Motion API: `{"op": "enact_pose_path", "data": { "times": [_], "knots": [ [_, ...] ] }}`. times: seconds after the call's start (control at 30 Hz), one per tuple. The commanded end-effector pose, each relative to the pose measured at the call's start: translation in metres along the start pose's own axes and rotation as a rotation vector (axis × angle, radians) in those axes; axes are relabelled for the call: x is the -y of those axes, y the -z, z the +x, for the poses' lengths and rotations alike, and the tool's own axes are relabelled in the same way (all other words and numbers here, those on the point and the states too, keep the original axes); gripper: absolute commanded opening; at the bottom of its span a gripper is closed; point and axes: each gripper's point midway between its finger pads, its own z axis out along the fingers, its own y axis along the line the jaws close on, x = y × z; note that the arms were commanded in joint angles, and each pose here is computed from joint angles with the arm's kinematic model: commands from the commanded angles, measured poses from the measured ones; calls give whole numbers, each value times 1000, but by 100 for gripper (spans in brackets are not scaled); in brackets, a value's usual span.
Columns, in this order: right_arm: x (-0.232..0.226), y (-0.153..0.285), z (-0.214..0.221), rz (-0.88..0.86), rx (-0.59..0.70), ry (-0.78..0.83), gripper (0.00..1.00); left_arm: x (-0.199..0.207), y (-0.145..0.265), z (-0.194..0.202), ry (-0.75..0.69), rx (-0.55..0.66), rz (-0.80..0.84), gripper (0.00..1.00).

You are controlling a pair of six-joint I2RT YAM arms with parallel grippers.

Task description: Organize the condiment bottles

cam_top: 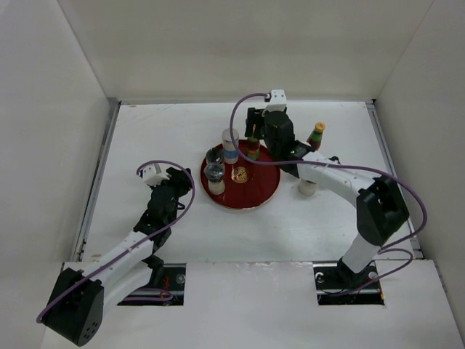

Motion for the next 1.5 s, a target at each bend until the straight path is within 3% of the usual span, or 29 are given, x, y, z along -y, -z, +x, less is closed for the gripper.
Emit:
{"op": "enact_pose_path", "data": {
  "times": [0.0, 0.1, 0.2, 0.27, 0.37, 0.5, 0.6, 0.7, 1.37, 1.47],
  "knots": [
    [16, 24, -65, 5, 161, -104, 75, 6, -1, -9, 35, 36, 27, 50],
    [63, 31, -73, 93, 177, -125, 65, 6, -1, -10, 36, 38, 29, 50],
    [116, 40, -78, 189, 176, -189, 43, 7, 0, -9, 37, 38, 31, 50],
    [150, 44, -78, 268, 167, -202, 34, 6, -1, -7, 35, 31, 29, 50],
    [193, 47, -67, 391, 127, -177, 40, 10, 0, -7, 38, 29, 40, 50],
    [225, 44, -45, 480, 79, -144, 68, 10, -1, -7, 40, 29, 42, 50],
    [233, 38, -36, 481, 57, -142, 72, 11, 0, -8, 44, 36, 45, 50],
    [230, 27, -32, 424, 28, -139, 70, 10, -1, -5, 38, 24, 42, 50],
    [222, 21, 13, 496, -52, -71, 58, 12, -1, -3, 35, 20, 46, 50],
    [223, 20, 10, 511, -40, -69, 46, 12, -2, -1, 30, 15, 43, 50]
  ]
}}
